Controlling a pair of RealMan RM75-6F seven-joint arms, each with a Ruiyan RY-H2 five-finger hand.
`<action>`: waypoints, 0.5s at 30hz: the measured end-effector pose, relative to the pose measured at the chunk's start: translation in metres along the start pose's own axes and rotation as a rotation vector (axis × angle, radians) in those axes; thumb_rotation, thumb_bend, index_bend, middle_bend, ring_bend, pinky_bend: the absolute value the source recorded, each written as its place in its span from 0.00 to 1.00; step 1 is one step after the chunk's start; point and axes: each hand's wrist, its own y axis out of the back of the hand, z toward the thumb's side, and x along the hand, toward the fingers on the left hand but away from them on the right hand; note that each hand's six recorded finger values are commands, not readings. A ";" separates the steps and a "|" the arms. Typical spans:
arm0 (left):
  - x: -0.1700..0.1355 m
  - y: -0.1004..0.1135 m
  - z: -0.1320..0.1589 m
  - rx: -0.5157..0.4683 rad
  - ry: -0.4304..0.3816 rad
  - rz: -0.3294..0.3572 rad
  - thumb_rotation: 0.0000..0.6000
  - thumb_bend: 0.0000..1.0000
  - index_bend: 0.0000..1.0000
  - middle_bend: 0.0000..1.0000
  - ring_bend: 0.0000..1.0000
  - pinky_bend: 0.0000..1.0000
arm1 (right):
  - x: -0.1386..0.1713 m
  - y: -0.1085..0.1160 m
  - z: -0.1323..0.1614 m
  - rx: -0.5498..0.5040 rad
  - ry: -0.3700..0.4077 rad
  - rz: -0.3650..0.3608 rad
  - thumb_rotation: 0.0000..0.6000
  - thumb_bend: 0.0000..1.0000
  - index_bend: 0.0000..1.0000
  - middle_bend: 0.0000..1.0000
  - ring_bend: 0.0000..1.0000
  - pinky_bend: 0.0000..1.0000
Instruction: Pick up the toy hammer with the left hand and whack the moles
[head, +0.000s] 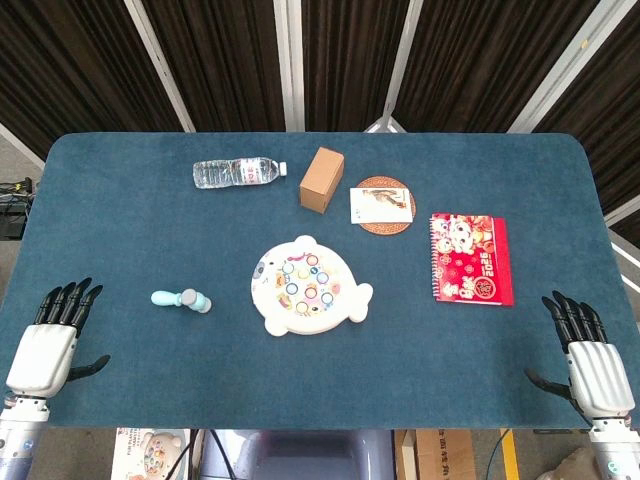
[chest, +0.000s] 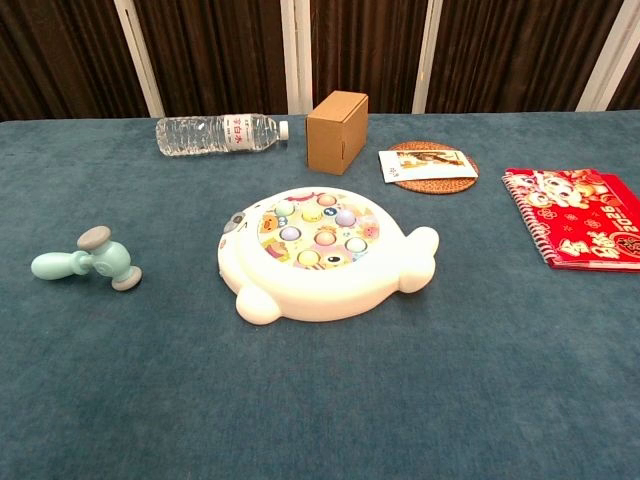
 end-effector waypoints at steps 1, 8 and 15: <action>0.000 0.000 0.000 0.000 -0.001 0.000 1.00 0.02 0.00 0.00 0.00 0.00 | 0.000 0.000 0.000 -0.001 0.000 0.001 1.00 0.16 0.00 0.00 0.00 0.00; 0.000 0.000 0.000 0.001 0.000 -0.003 1.00 0.02 0.00 0.00 0.00 0.00 | 0.001 -0.001 0.000 -0.001 0.001 0.008 1.00 0.16 0.00 0.00 0.00 0.00; 0.000 -0.002 0.000 0.002 -0.003 -0.018 1.00 0.02 0.00 0.00 0.00 0.00 | 0.001 -0.002 0.000 -0.001 -0.002 0.018 1.00 0.16 0.00 0.00 0.00 0.00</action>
